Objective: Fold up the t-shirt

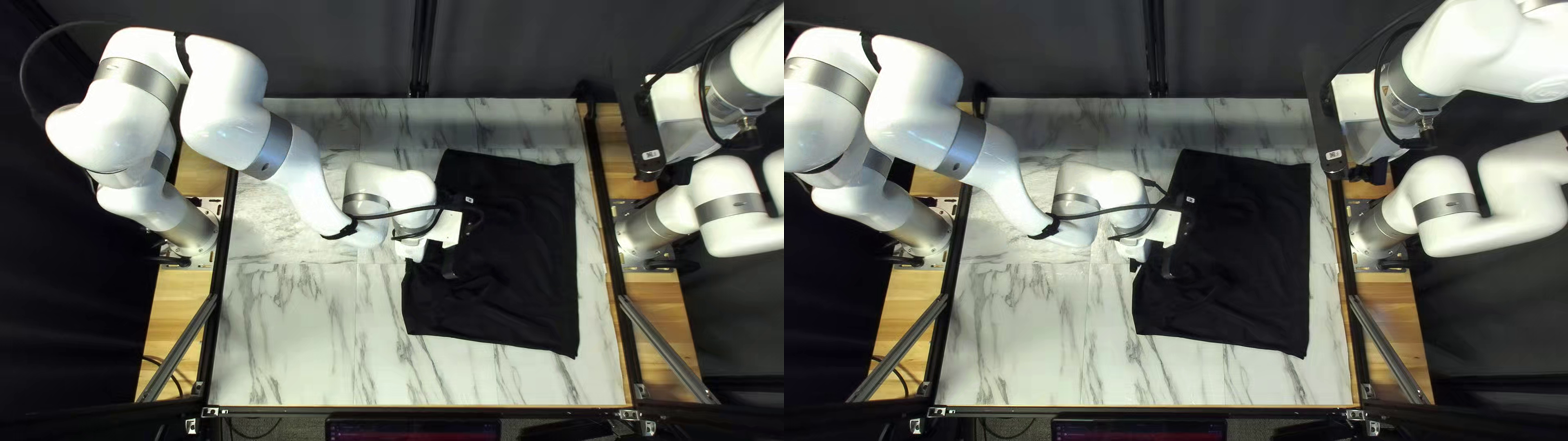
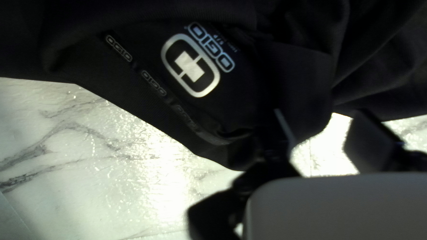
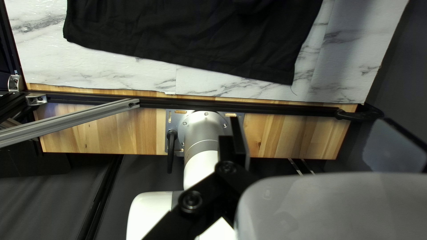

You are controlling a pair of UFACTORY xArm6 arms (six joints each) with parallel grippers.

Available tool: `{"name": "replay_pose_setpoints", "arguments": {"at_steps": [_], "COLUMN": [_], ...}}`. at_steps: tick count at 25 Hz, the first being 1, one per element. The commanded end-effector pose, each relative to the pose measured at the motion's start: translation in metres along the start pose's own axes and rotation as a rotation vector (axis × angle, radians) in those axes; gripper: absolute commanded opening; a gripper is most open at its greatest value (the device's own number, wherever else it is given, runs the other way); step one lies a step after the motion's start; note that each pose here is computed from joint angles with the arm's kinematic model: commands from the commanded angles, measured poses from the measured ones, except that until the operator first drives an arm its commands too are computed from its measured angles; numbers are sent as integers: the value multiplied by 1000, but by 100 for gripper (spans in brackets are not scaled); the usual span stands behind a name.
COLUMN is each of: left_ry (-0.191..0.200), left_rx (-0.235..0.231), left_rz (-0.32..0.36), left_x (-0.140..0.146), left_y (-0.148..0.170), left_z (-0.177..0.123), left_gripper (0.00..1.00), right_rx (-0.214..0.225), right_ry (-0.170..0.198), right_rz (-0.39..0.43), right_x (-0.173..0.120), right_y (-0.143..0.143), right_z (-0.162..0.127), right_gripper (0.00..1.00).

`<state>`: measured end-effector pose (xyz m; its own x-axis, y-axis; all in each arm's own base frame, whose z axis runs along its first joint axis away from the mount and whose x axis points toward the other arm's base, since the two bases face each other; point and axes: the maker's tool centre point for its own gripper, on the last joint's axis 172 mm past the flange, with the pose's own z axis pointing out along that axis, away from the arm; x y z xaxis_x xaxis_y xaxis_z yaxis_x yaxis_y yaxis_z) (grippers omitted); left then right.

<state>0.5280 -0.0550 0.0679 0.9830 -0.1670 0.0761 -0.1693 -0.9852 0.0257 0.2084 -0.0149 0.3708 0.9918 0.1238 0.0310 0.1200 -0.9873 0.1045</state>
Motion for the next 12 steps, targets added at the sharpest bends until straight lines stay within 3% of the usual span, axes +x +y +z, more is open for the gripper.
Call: {"name": "replay_pose_setpoints", "arguments": {"at_steps": [1,6,11,12], "left_ry": [-1,4,15,16], "left_rx": [4,30,75,90], "left_rz": [4,20,54,71], "left_x": [2,18,54,72], "left_y": [1,4,0,-2], "left_z": [-6,-34,-78,-93], "left_gripper": [0,0,0,0], "right_rx": [0,0,0,0], "right_ry": [0,0,0,0], "right_rz": [0,0,0,0], "right_x": [0,0,0,0], "right_y": [0,0,0,0], "right_z": [0,0,0,0], "right_gripper": [100,100,100,100]}}
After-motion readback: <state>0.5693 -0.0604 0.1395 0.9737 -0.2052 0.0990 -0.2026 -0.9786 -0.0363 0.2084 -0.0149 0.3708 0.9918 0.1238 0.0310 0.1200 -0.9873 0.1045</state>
